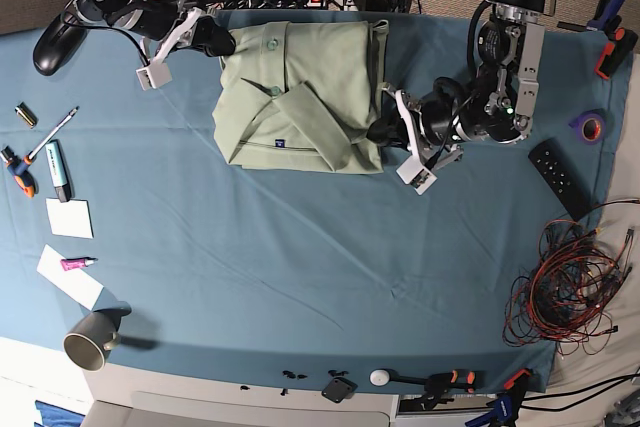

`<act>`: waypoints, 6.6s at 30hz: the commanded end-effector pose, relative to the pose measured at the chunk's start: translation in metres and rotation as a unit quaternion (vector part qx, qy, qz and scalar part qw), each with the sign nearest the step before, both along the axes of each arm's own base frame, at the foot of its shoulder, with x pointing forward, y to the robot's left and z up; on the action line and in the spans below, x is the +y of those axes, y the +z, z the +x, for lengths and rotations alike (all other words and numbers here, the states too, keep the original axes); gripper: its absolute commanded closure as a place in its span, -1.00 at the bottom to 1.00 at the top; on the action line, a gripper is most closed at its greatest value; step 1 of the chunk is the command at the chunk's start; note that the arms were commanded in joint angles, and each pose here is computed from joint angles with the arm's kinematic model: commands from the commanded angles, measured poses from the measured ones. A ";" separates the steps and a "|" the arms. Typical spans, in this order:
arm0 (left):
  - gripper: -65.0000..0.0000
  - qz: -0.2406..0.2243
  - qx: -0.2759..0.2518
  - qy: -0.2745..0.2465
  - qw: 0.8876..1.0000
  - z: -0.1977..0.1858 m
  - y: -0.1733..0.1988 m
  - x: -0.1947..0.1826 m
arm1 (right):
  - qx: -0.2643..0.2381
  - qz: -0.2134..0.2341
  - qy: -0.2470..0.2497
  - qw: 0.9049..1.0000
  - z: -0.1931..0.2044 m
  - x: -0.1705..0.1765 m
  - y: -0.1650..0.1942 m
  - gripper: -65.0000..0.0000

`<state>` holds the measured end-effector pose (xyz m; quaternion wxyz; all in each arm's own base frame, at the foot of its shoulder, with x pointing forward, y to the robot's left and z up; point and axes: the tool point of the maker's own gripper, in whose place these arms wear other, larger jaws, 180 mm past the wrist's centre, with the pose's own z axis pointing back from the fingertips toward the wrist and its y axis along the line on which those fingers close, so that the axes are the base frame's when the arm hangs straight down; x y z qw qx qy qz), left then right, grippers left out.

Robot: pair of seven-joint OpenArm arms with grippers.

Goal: Fold the T-shirt properly

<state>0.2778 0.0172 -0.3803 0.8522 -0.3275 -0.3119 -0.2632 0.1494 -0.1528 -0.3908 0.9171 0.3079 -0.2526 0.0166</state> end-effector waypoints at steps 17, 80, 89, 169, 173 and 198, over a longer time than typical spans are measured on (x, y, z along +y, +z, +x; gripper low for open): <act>1.00 -0.017 -0.021 0.003 1.000 0.009 0.013 -0.003 | -0.021 -0.016 0.005 1.000 0.006 -0.014 0.012 0.30; 1.00 -0.114 0.016 -0.018 0.993 -0.011 0.011 -0.064 | -0.037 -0.020 -0.028 0.999 0.012 0.019 0.007 1.00; 1.00 -0.114 0.014 -0.017 0.993 -0.010 0.012 -0.063 | -0.028 -0.078 -0.081 0.993 0.006 -0.033 0.006 1.00; 1.00 0.164 0.308 0.312 0.884 -0.304 -0.232 0.201 | 0.251 -0.316 -0.234 0.884 -0.162 -0.173 -0.229 1.00; 1.00 0.272 0.250 0.249 0.895 -0.290 -0.251 0.194 | 0.264 -0.325 -0.243 0.875 -0.168 -0.165 -0.233 1.00; 1.00 0.297 0.285 0.210 0.887 -0.282 -0.272 0.111 | 0.282 -0.304 -0.140 0.899 -0.193 -0.080 -0.253 1.00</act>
